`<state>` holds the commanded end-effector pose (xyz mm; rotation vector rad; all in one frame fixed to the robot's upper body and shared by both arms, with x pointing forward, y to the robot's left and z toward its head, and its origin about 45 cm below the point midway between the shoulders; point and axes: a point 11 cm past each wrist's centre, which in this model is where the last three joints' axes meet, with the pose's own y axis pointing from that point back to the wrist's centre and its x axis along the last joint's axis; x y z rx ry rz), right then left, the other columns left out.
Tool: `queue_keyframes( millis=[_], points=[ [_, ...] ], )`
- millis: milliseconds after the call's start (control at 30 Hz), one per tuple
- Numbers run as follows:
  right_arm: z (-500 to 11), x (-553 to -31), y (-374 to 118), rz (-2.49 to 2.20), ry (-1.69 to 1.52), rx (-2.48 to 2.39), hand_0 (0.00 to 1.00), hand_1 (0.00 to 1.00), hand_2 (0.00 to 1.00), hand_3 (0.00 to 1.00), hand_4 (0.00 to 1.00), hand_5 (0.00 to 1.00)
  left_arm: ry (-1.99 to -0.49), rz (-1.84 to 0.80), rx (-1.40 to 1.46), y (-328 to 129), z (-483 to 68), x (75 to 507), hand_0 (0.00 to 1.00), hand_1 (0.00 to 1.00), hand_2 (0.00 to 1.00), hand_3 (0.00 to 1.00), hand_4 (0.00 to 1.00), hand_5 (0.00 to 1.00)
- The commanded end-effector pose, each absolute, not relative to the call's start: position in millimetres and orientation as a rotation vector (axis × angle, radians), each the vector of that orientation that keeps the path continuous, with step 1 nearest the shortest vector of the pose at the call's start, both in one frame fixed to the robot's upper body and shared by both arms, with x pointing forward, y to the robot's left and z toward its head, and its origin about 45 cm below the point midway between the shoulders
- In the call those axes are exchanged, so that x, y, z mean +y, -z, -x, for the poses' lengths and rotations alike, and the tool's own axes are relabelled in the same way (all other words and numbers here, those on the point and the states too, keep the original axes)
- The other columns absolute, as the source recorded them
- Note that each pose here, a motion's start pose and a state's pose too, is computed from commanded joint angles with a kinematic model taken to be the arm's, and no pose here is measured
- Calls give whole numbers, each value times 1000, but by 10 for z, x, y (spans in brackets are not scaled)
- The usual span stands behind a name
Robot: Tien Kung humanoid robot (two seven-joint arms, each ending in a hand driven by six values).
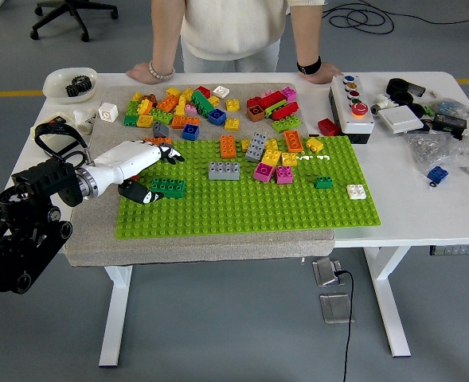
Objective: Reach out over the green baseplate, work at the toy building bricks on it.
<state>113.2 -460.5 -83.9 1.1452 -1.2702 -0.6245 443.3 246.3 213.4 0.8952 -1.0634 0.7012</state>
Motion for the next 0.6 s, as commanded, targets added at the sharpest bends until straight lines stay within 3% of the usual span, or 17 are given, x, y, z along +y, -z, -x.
queue_keyframes(
  millis=[600],
  points=[
    [-1154,-4619,827,-1145,620,-1273,742,646,684,637,813,509,-666,-979,-1071,-2104,-4571,2457,887,857,794,832,826,74]
  ],
)
